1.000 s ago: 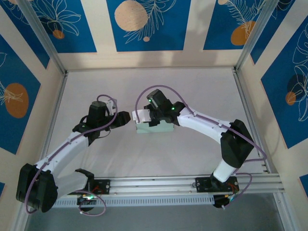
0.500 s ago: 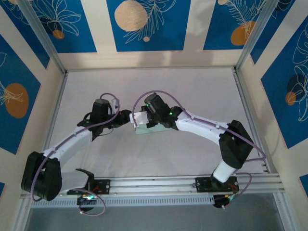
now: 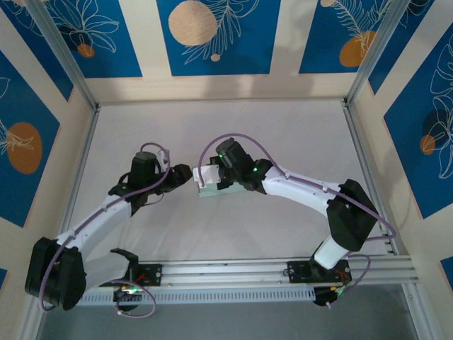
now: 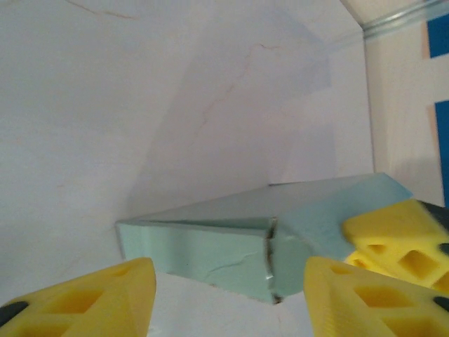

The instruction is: Fold the paper box

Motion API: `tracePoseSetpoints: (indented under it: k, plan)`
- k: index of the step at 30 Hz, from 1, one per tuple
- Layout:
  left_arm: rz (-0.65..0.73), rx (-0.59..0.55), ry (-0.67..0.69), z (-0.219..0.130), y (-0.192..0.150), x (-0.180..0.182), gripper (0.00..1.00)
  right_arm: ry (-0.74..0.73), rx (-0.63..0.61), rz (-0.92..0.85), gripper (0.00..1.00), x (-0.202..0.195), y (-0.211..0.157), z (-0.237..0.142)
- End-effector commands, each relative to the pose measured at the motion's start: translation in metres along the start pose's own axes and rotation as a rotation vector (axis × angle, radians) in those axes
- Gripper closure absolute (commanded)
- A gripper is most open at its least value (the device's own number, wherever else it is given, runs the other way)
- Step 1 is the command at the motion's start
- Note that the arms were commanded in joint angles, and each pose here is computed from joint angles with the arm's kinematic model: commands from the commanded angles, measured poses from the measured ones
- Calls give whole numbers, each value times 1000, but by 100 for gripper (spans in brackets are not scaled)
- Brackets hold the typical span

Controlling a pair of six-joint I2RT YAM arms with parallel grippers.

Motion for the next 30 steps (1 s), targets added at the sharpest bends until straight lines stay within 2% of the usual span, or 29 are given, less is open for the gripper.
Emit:
tracePoseSetpoints:
  k: [1,4,7,10,12,13,16,20,24,27,30]
  plan:
    - [-144,-40,83,5,-10,36,46,2,-46,47,100,-5,3,-12]
    - [-200,-62,51,6,-20,49,59,16,-41,56,100,-4,2,-12]
    - [-62,-63,66,2,-26,44,61,42,-41,59,100,0,2,-10]
    - [172,-49,20,0,-29,27,54,88,-50,49,100,4,0,-12]
    - [402,-70,-80,-2,-37,8,47,102,-70,51,100,3,-3,-16]
    - [514,-100,-129,-5,-43,2,44,110,-92,62,100,3,-4,-20]
    - [712,-224,-262,-18,-56,-7,38,136,-159,84,100,2,-9,-30]
    - [908,-251,-168,-24,-54,-12,34,153,-215,96,100,2,-14,-39]
    - [992,-254,-145,-6,-59,-2,28,170,-242,106,100,2,-17,-42]
    - [1059,-326,-182,7,-63,3,25,188,-241,91,100,6,-19,-40]
    - [1164,-371,-298,19,-68,-7,24,211,-242,84,100,9,-20,-39]
Point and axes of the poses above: each hand's point on the last joint's axis, 136 mm out from that joint toward the fingers, its own z axis out along the fingers, its own x axis along the line the jaws close on, y = z × x, the point moved 7 cm from there along -z, back along the fingers, and after that the axes turned 11 degrees about -z, right-handed, at the moved point
